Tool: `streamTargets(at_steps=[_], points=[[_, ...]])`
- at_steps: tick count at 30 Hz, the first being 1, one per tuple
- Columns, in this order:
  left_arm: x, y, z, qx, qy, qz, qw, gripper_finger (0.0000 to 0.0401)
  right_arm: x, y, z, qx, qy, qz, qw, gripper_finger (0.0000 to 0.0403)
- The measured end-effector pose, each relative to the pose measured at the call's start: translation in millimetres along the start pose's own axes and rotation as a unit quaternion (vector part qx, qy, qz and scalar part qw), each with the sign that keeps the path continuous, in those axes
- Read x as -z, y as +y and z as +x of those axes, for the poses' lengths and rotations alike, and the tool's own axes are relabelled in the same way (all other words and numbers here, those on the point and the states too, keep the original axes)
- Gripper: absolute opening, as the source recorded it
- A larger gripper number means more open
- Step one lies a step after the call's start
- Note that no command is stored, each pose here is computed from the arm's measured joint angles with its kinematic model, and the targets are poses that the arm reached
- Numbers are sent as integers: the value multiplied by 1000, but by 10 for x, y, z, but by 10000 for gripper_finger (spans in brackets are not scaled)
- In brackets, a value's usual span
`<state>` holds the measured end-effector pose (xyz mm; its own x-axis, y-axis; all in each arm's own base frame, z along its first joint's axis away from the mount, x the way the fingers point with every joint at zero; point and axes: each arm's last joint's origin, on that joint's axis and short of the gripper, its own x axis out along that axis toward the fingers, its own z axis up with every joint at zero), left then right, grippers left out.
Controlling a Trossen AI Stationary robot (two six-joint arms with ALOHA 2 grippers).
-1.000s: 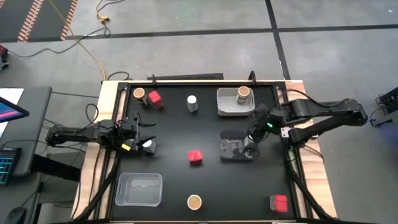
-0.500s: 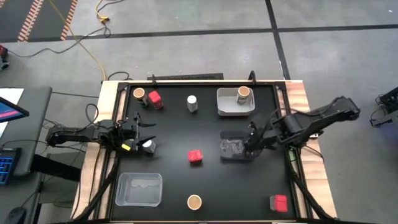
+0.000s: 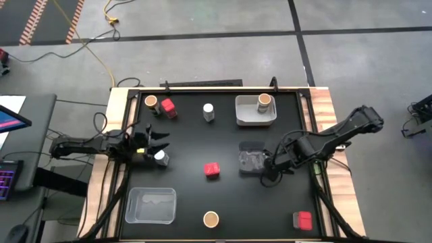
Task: Sort spices by type
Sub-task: Put the center red spice can in the transparent bin
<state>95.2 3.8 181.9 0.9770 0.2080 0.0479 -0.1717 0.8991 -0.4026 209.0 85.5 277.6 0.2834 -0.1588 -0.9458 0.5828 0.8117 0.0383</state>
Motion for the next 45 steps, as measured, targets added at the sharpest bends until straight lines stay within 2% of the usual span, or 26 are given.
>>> streamTargets(at_steps=[5,8,16,21,24,27,29,33,36,39,43,45], points=[[-337,-113,20,-64,0,6,998,250,73,-57,-116,-11,-3,-14,1000,250],[-522,-204,120,-112,51,28,992,248,123,-137,-194,-7,1,-21,1000,250],[-935,-560,798,-175,172,40,969,247,195,-345,-395,-25,-10,-21,999,249],[-1076,-742,1232,-216,210,-19,953,247,247,-486,-523,-43,-22,-52,997,238],[-1053,-856,1451,-230,242,-29,942,247,294,-583,-605,-55,-32,-80,995,225],[-985,-1024,1652,-217,268,-19,938,247,332,-665,-681,-67,-52,-102,991,212],[-919,-1143,1768,-200,285,9,937,247,354,-720,-723,-70,-66,-108,989,205],[-721,-1309,1967,-164,328,102,925,247,382,-808,-775,-79,-76,-119,987,194],[-598,-1392,2087,-150,343,133,918,247,387,-840,-793,-83,-81,-130,985,189],[-474,-1430,2199,-153,353,132,914,247,387,-842,-794,-82,-82,-138,984,186],[-324,-1463,2296,-148,376,71,912,247,385,-836,-791,-81,-81,-139,984,184],[-270,-1473,2351,-135,377,64,914,247,385,-837,-791,-81,-81,-139,984,184]])
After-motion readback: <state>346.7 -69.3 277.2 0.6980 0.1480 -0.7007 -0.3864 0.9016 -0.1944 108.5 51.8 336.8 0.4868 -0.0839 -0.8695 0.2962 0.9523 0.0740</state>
